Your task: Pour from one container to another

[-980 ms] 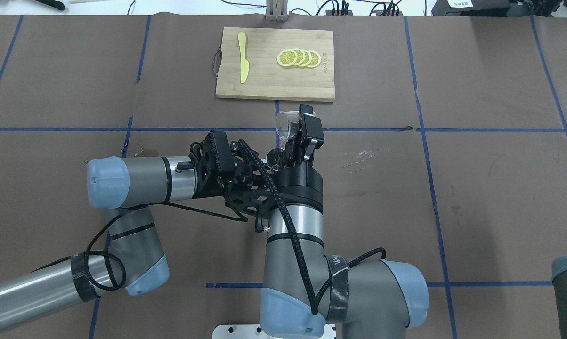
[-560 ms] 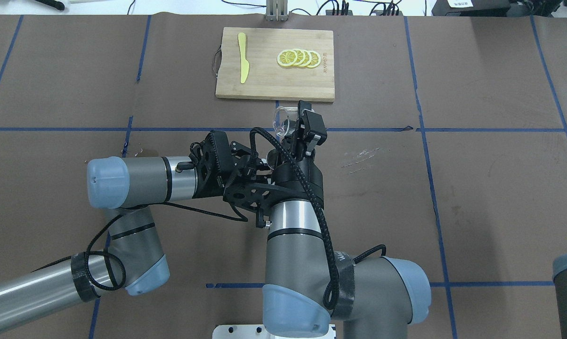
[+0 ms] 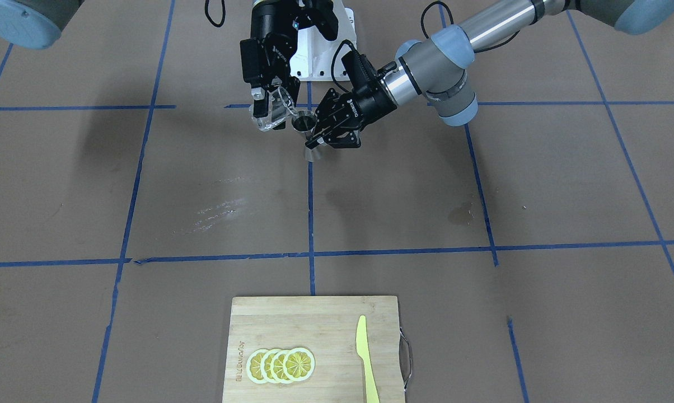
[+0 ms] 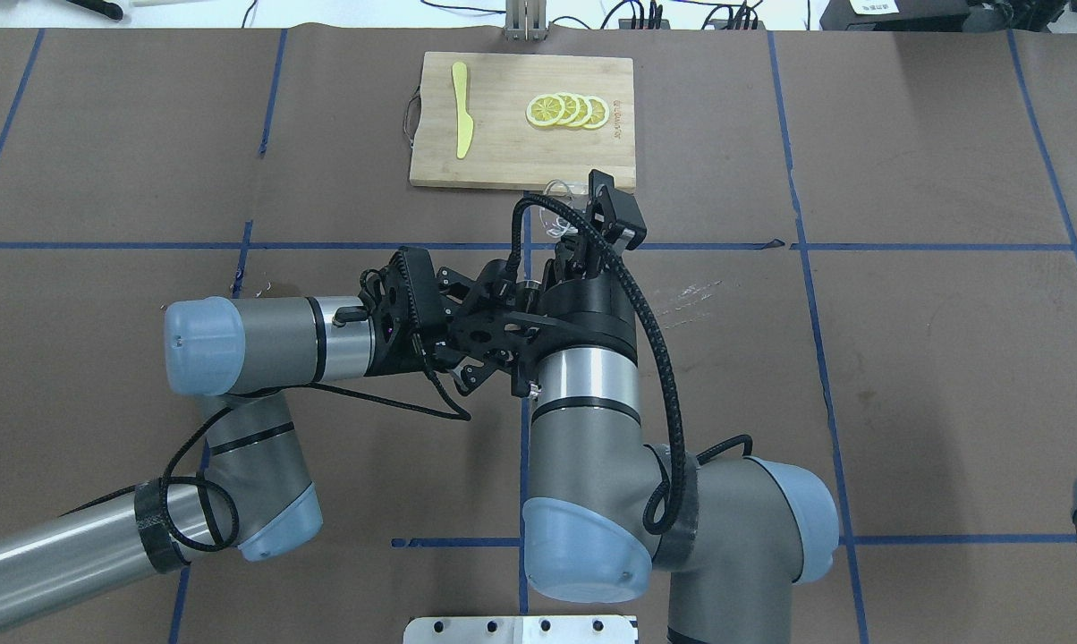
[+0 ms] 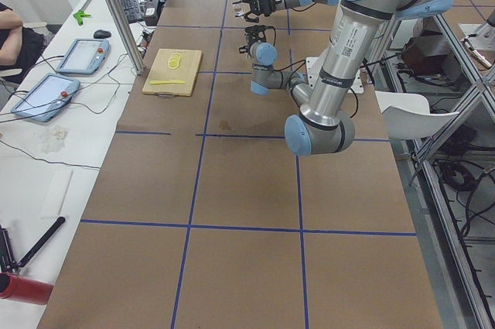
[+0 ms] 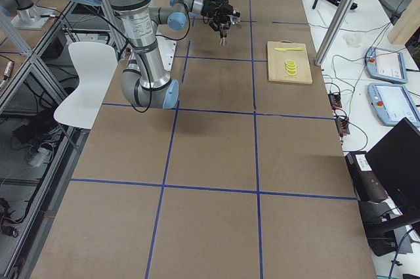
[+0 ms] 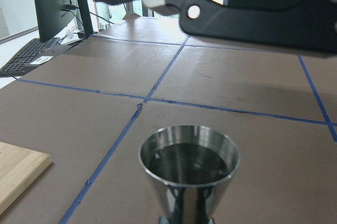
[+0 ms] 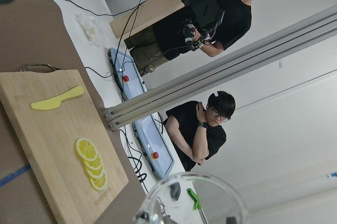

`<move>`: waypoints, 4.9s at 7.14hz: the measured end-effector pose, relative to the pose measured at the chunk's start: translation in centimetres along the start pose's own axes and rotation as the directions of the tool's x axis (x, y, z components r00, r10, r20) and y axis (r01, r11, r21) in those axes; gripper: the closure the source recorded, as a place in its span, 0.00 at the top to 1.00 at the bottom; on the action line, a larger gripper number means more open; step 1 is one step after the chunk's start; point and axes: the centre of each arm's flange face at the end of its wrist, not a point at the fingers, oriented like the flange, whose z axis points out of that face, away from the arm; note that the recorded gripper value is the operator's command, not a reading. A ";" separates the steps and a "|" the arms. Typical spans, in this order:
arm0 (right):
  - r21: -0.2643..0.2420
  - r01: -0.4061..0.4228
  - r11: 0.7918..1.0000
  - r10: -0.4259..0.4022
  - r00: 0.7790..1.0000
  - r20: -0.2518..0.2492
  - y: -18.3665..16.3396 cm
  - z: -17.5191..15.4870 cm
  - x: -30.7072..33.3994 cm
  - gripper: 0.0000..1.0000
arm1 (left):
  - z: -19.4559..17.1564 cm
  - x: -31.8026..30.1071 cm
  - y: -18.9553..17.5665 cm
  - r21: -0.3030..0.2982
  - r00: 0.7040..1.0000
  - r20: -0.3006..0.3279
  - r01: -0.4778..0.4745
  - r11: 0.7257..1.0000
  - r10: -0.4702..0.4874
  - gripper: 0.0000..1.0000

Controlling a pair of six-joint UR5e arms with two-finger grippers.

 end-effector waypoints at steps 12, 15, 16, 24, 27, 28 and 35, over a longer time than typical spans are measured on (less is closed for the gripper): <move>-0.019 -0.037 0.999 0.037 0.999 0.008 3.7 2.5 1.4 0.00 | -18.3 -4.6 9.9 0.054 0.991 0.095 0.091 0.994 -0.096 0.00; -0.019 -0.037 0.999 0.037 0.999 0.009 3.7 2.5 1.3 0.00 | -26.5 -3.8 16.0 0.048 0.976 0.111 0.184 0.982 -0.189 0.00; -0.019 -0.038 0.999 0.038 0.999 0.009 3.7 2.5 1.3 0.00 | -28.6 -4.0 17.2 0.068 0.955 0.161 0.241 0.968 -0.249 0.00; -0.019 -0.039 0.999 0.039 0.999 0.008 3.7 2.5 1.4 0.00 | -32.4 -0.7 22.7 0.319 0.728 0.457 0.402 0.858 -0.511 0.00; -0.019 -0.040 0.999 0.040 0.999 0.008 3.7 2.5 1.4 0.00 | -32.7 0.9 24.4 0.415 0.602 0.602 0.325 0.850 -0.524 0.00; -0.019 -0.041 0.999 0.041 0.999 0.009 3.7 2.5 1.4 0.00 | -32.5 1.0 24.9 0.430 0.574 0.632 0.300 0.852 -0.521 0.00; -0.022 -0.035 0.999 0.035 0.999 0.007 4.2 2.5 1.2 0.00 | -29.6 1.4 26.2 0.375 0.590 0.667 0.263 0.889 -0.456 0.00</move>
